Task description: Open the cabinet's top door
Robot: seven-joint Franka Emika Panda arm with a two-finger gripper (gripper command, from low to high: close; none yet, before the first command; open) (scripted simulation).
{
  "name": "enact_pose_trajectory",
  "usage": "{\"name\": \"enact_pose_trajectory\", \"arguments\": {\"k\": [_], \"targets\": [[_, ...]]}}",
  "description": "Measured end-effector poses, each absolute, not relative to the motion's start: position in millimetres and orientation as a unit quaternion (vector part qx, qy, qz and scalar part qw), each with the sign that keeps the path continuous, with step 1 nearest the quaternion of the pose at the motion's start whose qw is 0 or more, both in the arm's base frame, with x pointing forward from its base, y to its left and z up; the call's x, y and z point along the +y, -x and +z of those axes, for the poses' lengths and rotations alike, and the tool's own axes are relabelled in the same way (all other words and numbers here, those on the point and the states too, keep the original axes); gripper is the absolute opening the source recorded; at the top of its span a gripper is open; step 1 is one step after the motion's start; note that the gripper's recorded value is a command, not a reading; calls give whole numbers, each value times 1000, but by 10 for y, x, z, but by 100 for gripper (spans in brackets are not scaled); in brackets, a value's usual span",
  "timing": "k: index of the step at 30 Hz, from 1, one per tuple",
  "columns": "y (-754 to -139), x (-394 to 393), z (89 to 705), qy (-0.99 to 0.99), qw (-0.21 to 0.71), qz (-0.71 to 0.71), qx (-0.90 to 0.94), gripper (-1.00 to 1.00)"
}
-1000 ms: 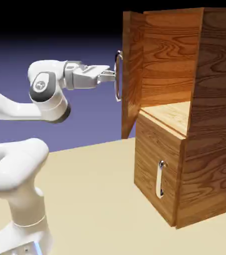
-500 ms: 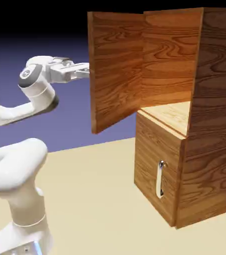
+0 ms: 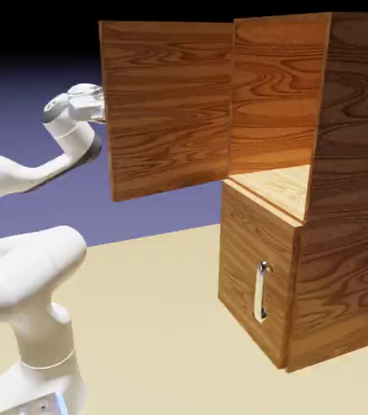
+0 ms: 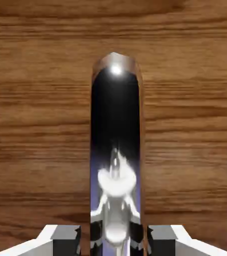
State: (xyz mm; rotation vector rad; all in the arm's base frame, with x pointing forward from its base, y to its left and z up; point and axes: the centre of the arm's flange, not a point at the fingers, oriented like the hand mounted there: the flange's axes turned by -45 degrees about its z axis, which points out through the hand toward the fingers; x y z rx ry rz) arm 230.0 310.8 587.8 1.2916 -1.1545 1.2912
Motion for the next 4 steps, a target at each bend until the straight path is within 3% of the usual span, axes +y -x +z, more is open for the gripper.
{"name": "enact_pose_trajectory", "arguments": {"k": [1,2,4], "targets": [[-2331,3178,5878,-521,478,521,-478,-100],[-2359,3237,5878,-516,483,516,-484,100],[-2358,3236,5878,-516,484,515,-484,100]]}}
